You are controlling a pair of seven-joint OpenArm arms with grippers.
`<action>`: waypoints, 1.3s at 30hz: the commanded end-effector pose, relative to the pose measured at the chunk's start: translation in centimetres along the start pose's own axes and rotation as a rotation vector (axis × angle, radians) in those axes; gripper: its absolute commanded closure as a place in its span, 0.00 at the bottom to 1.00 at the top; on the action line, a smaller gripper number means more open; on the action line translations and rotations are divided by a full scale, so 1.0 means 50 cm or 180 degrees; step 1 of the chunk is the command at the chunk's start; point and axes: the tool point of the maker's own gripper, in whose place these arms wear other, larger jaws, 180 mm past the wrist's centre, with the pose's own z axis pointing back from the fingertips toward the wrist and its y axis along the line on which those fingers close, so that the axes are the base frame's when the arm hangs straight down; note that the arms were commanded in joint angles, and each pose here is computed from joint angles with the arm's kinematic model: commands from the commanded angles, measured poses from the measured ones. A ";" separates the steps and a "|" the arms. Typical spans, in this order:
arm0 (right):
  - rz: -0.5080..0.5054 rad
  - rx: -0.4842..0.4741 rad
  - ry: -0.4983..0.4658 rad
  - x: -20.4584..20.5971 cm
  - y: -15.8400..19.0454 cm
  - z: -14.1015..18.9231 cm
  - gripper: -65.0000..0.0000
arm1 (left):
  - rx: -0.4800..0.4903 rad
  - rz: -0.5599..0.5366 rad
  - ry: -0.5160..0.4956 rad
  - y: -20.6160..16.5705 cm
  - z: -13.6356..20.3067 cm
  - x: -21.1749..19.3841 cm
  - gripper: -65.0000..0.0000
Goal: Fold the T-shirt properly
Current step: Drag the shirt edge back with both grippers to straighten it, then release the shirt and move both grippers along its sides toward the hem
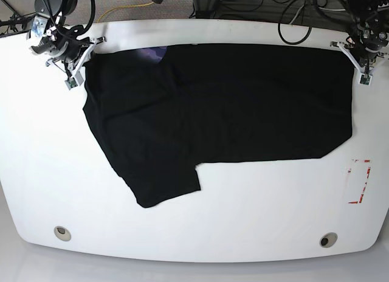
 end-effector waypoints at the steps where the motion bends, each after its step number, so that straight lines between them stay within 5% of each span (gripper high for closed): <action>1: 0.0050 -0.0161 -0.0031 -0.001 -0.022 0.029 1.00 | 0.0129 -0.0075 -0.0026 0.025 0.016 0.006 1.00; 8: -0.0048 -0.0178 0.0094 -0.051 -0.017 0.042 1.00 | 0.0094 -0.0083 0.0090 0.019 0.017 -0.026 0.99; 11: -0.0093 -0.0191 0.0085 -0.054 -0.018 0.043 0.92 | 0.0094 -0.0087 0.0075 0.017 0.018 -0.022 0.83; 14: -0.0096 -0.0188 0.0032 -0.045 -0.011 0.044 0.58 | 0.0054 -0.0046 0.0059 0.001 0.016 -0.022 0.61; 19: 0.0052 -0.0267 -0.0152 -0.002 -0.005 0.066 0.20 | 0.0172 -0.0148 -0.0128 0.014 0.040 0.023 0.49; 25: 0.0105 -0.0329 -0.0386 0.057 -0.007 0.072 0.23 | 0.0078 -0.0085 -0.0620 0.005 0.073 0.106 0.49; 39: -0.0047 -0.0343 -0.0855 0.213 -0.079 0.039 0.24 | 0.0281 0.0042 -0.0999 0.043 0.058 0.236 0.49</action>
